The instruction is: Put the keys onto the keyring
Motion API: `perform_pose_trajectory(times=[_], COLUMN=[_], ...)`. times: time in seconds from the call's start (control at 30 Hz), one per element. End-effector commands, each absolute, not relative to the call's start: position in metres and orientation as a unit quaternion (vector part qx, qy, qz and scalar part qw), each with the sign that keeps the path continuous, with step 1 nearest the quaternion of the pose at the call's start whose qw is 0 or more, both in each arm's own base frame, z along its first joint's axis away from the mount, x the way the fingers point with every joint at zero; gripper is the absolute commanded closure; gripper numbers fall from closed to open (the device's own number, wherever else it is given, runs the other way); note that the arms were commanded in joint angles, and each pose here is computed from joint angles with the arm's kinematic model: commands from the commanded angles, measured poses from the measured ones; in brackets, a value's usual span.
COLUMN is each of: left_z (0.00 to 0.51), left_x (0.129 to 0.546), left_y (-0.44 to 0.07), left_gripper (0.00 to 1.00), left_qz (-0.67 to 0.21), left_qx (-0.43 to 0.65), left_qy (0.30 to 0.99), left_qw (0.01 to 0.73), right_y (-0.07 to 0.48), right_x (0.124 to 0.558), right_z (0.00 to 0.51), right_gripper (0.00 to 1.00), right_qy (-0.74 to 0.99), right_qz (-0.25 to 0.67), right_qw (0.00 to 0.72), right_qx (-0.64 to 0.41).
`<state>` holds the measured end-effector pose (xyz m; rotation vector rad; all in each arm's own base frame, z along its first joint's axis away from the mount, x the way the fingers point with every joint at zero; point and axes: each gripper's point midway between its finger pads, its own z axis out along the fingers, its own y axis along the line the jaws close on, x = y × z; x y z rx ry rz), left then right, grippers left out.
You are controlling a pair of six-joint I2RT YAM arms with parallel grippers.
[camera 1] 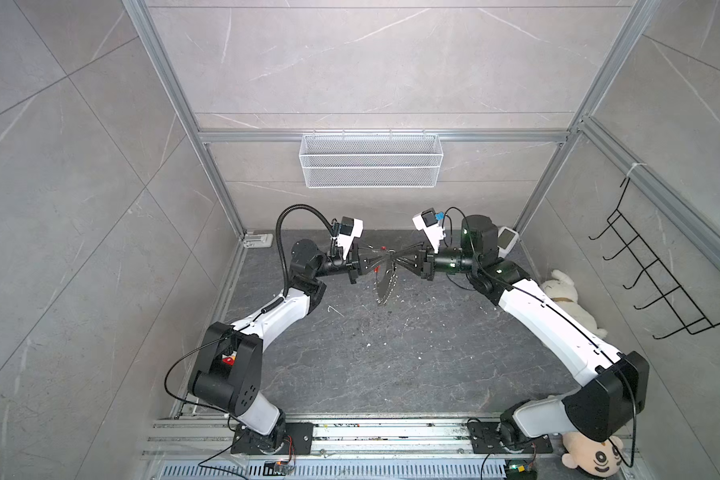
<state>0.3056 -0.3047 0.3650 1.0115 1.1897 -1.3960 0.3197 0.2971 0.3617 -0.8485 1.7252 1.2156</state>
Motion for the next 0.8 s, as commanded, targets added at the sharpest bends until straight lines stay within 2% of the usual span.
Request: perform_pose_trajectory(times=[0.0, 0.07, 0.13, 0.3, 0.4, 0.47, 0.6, 0.77], left_z=[0.398, 0.397, 0.395, 0.389, 0.380, 0.372, 0.346, 0.342], left_x=[0.299, 0.299, 0.299, 0.300, 0.300, 0.301, 0.292, 0.295], left_y=[-0.300, -0.300, -0.300, -0.301, -0.300, -0.292, -0.274, -0.270], left_gripper=[1.00, 1.00, 1.00, 1.00, 0.70, 0.63, 0.62, 0.66], left_qz=[-0.565, -0.566, -0.567, -0.564, -0.549, -0.521, -0.393, -0.359], left_qx=[0.430, 0.430, 0.430, 0.434, 0.446, 0.463, 0.546, 0.572], left_qy=[0.445, 0.446, 0.447, 0.456, 0.474, 0.490, 0.531, 0.557], left_qw=[0.546, 0.543, 0.542, 0.534, 0.525, 0.524, 0.514, 0.483], right_y=[0.298, 0.298, 0.299, 0.299, 0.296, 0.293, 0.288, 0.299], right_x=[0.314, 0.315, 0.315, 0.316, 0.319, 0.322, 0.324, 0.325], right_z=[0.366, 0.370, 0.373, 0.377, 0.372, 0.364, 0.339, 0.326], right_gripper=[0.85, 0.90, 0.99, 1.00, 1.00, 1.00, 1.00, 1.00], right_qy=[0.680, 0.677, 0.674, 0.673, 0.687, 0.705, 0.742, 0.742], right_qz=[0.495, 0.496, 0.499, 0.496, 0.472, 0.442, 0.372, 0.351], right_qw=[0.420, 0.423, 0.425, 0.425, 0.426, 0.423, 0.403, 0.403], right_qx=[-0.342, -0.342, -0.342, -0.346, -0.352, -0.359, -0.385, -0.406])
